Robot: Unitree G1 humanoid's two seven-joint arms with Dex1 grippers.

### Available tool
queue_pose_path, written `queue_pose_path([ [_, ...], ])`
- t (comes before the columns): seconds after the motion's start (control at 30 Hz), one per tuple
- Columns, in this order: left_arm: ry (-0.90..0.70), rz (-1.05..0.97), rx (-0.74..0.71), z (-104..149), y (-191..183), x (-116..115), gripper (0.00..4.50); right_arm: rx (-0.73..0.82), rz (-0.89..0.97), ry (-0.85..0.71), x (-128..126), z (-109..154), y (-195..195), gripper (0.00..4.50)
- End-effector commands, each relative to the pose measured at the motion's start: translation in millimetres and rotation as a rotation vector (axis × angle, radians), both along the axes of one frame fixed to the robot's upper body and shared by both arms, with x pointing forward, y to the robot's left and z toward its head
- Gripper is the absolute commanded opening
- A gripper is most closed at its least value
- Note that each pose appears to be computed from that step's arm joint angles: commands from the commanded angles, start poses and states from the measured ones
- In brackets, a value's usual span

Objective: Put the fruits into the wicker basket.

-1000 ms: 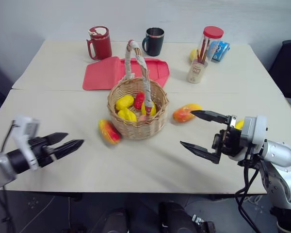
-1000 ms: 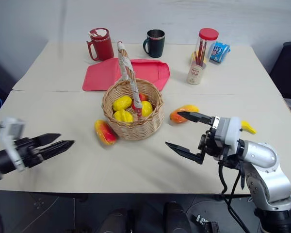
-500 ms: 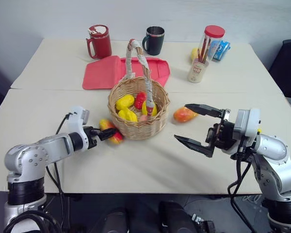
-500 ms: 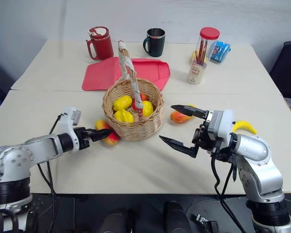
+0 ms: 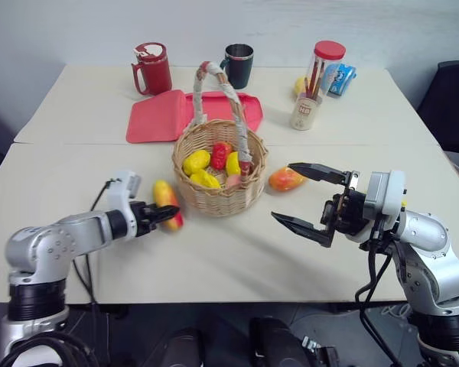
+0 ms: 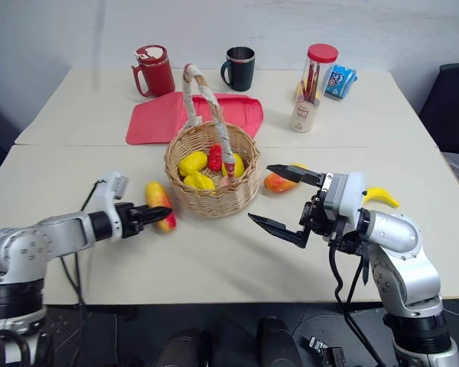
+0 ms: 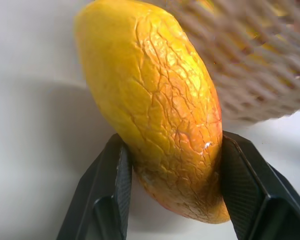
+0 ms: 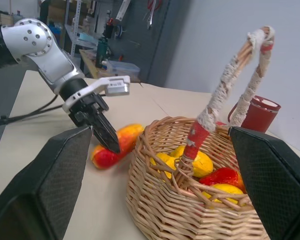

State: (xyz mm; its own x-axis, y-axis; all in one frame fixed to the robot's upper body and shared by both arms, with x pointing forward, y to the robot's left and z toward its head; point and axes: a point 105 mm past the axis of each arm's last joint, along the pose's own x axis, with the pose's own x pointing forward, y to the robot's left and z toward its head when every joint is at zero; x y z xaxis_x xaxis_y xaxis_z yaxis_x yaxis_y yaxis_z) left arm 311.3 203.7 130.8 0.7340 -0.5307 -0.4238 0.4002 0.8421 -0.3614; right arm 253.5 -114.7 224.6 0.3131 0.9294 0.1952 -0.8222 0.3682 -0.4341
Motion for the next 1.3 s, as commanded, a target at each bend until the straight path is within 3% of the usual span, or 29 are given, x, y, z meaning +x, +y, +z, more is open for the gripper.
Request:
queue_pose_path([
  [0.03,-0.232,0.002,0.021,41,30,-11,2.03,0.011,0.000,-0.043,-2,9,-2,4.50],
  [0.07,-0.290,-0.018,0.029,50,33,-15,2.03,0.010,-0.003,-0.042,-1,9,-2,4.50],
  [0.1,-0.479,-0.136,0.002,77,26,-27,2.03,0.009,-0.012,-0.039,0,9,-3,4.50],
  [0.17,-0.665,-0.301,-0.019,105,16,-52,2.03,0.004,-0.030,-0.032,1,8,-7,4.50],
  [0.27,-0.729,-0.472,0.082,113,-5,-51,2.03,0.028,-0.092,-0.030,8,10,-17,4.50],
  [0.37,-0.796,-0.499,0.134,127,-32,-14,2.03,0.122,-0.176,-0.011,17,17,-31,4.50],
  [0.5,-0.708,-0.494,0.123,124,-66,33,2.03,0.141,-0.209,-0.005,17,17,-36,4.50],
  [0.63,-0.632,-0.535,0.086,118,-85,51,2.03,0.166,-0.238,-0.004,14,15,-39,4.50],
  [0.73,-0.574,-0.544,0.051,116,-88,56,2.93,0.171,-0.273,-0.002,6,8,-44,4.50],
  [0.9,-0.706,-0.510,0.038,134,-72,57,4.48,0.148,-0.383,-0.005,2,0,-68,4.50],
  [0.97,-0.790,-0.504,-0.003,144,-62,52,4.48,0.144,-0.441,-0.001,2,-1,-83,4.50],
  [1.1,-0.845,-0.569,0.017,135,-39,32,4.48,0.124,-0.521,0.028,-2,-5,-110,4.50],
  [1.3,-0.906,-0.556,0.271,105,28,2,4.48,0.059,-0.693,0.136,-35,-40,-155,4.50],
])
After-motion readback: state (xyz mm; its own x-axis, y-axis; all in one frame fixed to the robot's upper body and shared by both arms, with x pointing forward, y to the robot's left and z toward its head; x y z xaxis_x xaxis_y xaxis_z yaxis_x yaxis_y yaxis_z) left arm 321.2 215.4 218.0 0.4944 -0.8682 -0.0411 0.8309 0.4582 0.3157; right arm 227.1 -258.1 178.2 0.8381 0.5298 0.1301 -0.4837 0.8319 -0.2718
